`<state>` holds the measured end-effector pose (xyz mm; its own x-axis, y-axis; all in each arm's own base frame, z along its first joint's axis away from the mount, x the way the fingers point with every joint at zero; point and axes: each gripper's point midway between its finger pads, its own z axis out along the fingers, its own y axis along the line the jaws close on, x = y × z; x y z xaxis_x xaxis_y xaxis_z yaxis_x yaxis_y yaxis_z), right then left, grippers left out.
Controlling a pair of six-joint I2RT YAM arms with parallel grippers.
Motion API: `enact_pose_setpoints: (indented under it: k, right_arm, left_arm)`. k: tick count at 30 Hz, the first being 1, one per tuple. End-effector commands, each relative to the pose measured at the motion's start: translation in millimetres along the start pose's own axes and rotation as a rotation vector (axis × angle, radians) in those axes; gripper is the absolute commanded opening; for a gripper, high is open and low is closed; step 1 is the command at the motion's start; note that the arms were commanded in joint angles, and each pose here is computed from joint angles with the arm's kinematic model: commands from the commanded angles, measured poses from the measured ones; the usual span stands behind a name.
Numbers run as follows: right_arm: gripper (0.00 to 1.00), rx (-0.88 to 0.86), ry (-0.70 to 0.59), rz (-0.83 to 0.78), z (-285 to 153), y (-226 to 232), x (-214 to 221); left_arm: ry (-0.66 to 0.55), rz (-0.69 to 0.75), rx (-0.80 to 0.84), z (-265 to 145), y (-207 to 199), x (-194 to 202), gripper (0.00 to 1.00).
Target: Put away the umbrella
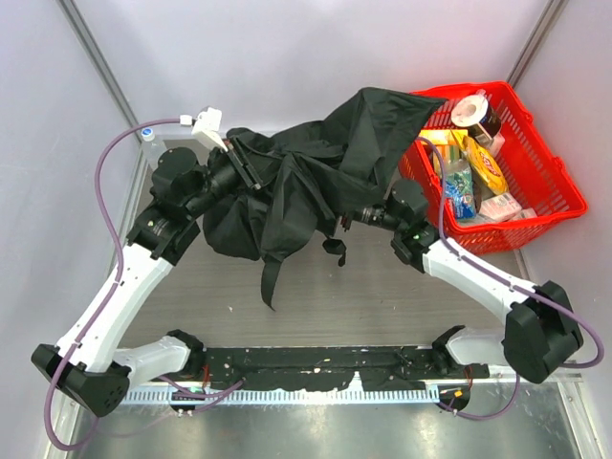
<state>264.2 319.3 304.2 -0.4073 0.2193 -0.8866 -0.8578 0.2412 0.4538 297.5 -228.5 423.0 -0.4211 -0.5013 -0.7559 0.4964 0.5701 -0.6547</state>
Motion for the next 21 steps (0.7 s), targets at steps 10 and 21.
enact_pose_setpoints:
  k: [10, 21]
  right_arm:
    - [0.71, -0.422, -0.121, -0.047, -31, 69, -38]
    - [0.82, 0.345, -0.014, -0.484, 8, 9, -29]
  left_arm:
    - [-0.251, -0.073, 0.174, -31, -19, -72, 0.0]
    - [-0.212, -0.028, 0.032, -33, -2, -72, 0.0]
